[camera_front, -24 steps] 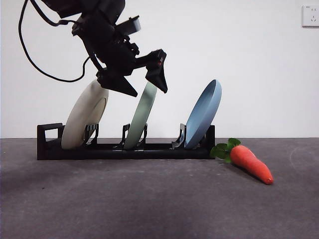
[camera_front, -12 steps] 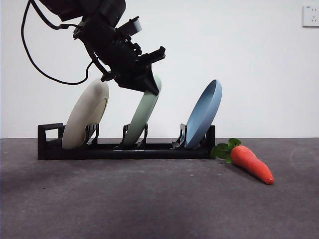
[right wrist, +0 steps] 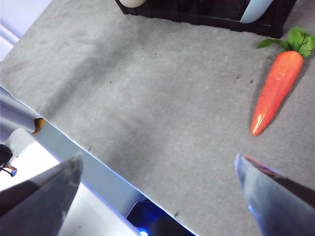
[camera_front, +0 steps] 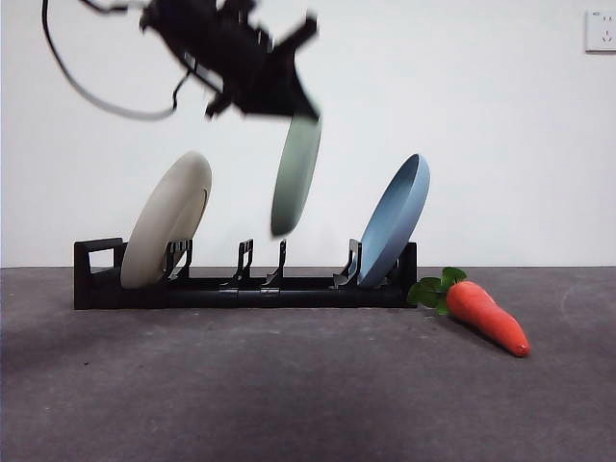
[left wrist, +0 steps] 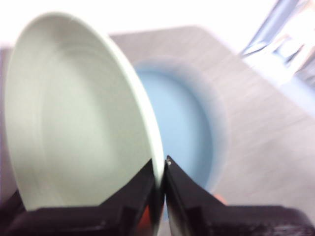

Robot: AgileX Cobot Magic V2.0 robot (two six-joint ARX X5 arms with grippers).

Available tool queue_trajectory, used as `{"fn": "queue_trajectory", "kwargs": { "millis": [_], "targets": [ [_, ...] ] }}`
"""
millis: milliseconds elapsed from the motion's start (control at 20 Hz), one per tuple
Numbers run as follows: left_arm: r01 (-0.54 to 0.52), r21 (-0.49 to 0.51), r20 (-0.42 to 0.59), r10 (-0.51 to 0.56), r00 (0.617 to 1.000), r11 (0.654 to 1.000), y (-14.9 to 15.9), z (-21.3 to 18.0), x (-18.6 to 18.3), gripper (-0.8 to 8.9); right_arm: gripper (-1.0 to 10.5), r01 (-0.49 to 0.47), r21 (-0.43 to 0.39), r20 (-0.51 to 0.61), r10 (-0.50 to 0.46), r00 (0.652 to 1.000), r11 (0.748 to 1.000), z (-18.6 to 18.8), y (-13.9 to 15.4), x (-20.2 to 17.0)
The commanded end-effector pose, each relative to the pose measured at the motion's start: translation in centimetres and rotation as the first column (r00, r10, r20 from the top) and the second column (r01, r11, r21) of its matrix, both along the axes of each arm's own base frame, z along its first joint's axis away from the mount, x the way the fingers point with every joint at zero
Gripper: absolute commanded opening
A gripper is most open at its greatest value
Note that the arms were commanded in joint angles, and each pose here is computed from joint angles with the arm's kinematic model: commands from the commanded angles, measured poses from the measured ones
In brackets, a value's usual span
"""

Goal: Take the green plate from the plate rack,put the plate on the table,take the carrot from the table,put the carrot in the plate

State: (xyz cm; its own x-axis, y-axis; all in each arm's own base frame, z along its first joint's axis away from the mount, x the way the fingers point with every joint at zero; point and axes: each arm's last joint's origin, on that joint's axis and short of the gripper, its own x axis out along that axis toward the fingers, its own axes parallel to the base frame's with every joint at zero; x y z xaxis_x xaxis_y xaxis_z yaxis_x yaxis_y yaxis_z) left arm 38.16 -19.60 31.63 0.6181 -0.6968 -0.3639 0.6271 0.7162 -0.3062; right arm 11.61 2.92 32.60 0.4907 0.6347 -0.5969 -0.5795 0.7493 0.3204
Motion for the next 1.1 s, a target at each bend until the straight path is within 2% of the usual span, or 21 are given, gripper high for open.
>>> {"fn": "queue_trajectory", "kwargs": {
  "millis": [50,150,250,350,450,600,750,900,1000,1100],
  "targets": [
    [0.03,-0.018,0.038,-0.029,0.999,0.999,-0.4,2.7,-1.1,-0.08,5.4,-0.005,-0.001,0.011,0.005,1.0,1.0,0.1,0.0,0.0],
    [0.051,0.003,0.073,-0.051,0.996,0.999,-0.2,5.0,-2.4,-0.08,5.4,-0.005,-0.001,0.012,0.005,1.0,1.0,0.1,0.0,0.1],
    [0.059,0.064,0.123,-0.067,0.99,0.996,0.3,7.2,-4.8,-0.06,5.4,-0.005,-0.001,0.012,0.005,1.0,1.0,0.1,0.0,0.1],
    [0.02,0.19,0.174,-0.053,0.983,0.982,0.8,9.0,-7.6,-0.06,5.4,-0.005,0.0,0.016,0.005,1.0,1.0,0.1,0.0,0.1],
    [0.001,0.328,0.205,-0.072,0.976,0.945,1.3,10.4,-11.1,-0.06,5.4,-0.005,0.0,0.021,0.005,1.0,1.0,0.2,0.0,0.1],
    [0.039,0.493,0.163,-0.136,0.977,0.869,1.4,11.1,-15.7,-0.06,5.4,-0.004,0.002,0.035,0.004,0.999,1.0,0.3,0.0,0.2],
    [0.096,0.652,0.041,-0.162,0.986,0.752,0.6,9.6,-18.4,-0.05,5.4,-0.004,0.002,0.037,0.004,0.999,1.0,0.3,0.0,0.2],
    [0.111,0.727,0.041,-0.204,0.978,0.677,-1.6,7.4,-20.2,-0.05,5.4,-0.004,0.002,0.037,0.004,0.999,1.0,0.3,0.0,0.2],
    [0.123,0.775,0.025,-0.224,0.974,0.62,-3.0,4.5,-21.2,-0.06,5.4,-0.004,0.003,0.038,0.004,0.999,1.0,0.3,0.0,0.2],
    [0.145,0.804,0.01,-0.256,0.967,0.577,-4.2,0.9,-22.1,-0.06,5.4,-0.004,0.003,0.04,0.004,0.999,1.0,0.3,0.0,0.2]
  ]
}}
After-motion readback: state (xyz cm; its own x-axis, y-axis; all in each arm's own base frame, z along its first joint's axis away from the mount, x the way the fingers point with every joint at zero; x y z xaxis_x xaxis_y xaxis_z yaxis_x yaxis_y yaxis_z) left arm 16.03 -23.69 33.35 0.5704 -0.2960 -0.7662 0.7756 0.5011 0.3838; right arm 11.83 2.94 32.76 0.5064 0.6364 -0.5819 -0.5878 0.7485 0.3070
